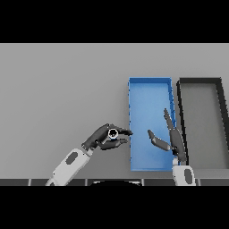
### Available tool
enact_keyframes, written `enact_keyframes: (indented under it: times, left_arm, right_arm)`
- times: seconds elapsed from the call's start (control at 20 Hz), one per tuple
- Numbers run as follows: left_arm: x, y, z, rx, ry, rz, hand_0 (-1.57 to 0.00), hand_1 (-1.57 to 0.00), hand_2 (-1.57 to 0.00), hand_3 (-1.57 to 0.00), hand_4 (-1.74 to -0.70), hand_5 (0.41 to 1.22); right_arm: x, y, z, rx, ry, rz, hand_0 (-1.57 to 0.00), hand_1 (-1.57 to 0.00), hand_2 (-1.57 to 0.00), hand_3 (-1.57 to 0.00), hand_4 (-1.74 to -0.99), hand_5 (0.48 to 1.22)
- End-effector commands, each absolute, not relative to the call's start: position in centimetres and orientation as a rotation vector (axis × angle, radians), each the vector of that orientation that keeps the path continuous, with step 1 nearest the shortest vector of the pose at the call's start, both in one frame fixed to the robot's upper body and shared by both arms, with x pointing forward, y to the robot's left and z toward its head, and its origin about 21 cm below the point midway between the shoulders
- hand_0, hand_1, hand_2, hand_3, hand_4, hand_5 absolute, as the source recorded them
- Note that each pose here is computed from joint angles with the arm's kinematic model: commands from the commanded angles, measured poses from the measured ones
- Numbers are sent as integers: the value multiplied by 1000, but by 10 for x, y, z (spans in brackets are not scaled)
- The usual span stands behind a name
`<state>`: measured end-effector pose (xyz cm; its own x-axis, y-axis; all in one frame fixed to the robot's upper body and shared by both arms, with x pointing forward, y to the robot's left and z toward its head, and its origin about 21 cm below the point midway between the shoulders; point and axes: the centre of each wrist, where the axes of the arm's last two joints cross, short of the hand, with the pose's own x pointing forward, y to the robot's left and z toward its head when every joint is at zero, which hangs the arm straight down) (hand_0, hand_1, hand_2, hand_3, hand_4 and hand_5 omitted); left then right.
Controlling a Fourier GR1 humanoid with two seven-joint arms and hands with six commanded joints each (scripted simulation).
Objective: Pick up the blue pipe and place it into the blue bin.
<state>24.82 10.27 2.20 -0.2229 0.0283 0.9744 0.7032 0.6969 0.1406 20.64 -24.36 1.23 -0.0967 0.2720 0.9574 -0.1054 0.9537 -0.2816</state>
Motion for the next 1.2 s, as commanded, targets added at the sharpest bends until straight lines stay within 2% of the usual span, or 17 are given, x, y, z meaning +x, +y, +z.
enact_keyframes:
  times: [0.0,0.2,0.35,0.5,0.6,0.65,0.75,0.9,1.0,1.15]
  left_arm:
    - [251,101,30,-588,-1702,-699,-1547,-1551,-1552,-1476,-1733,1213]
    - [246,95,42,-590,-1681,-737,-1561,-1563,-1563,-1493,-1738,1218]
    - [243,92,42,-575,-1680,-758,-1566,-1567,-1567,-1496,-1739,1219]
    - [246,95,44,-562,-1668,-777,-1568,-1569,-1569,-1495,-1740,1219]
    - [243,95,41,-574,-1662,-775,-1569,-1570,-1570,-1495,-1740,1219]
    - [245,97,44,-567,-1672,-774,-1570,-1570,-1570,-1495,-1741,1220]
    - [243,94,43,-564,-1652,-778,-1570,-1570,-1570,-1496,-1741,1220]
    - [248,95,45,-558,-1651,-784,-1571,-1571,-1571,-1495,-1741,1221]
    - [247,95,43,-550,-1653,-795,-1571,-1571,-1571,-1493,-1741,1221]
    - [247,95,42,-553,-1668,-794,-1571,-1571,-1571,-1488,-1741,1221]
  right_arm:
    - [203,-245,12,-127,-1642,313,1,1,1,1,-1157,600]
    - [205,-245,15,-137,-1677,323,1,1,1,1,-1136,604]
    - [207,-249,14,-139,-1665,333,1,1,1,1,-1127,605]
    - [214,-253,13,-119,-1663,347,1,1,1,1,-1178,605]
    - [218,-254,13,-96,-1664,352,1,1,1,1,-1176,605]
    - [220,-256,17,-50,-1707,351,1,1,1,1,-1186,615]
    - [222,-262,31,125,-1767,337,1,1,1,1,-1195,608]
    - [225,-273,68,328,-1806,446,1,1,1,1,-1256,558]
    - [229,-266,96,411,-1784,579,1,1,1,1,-1303,515]
    - [232,-249,120,498,-1745,735,1,1,1,1,-1314,500]
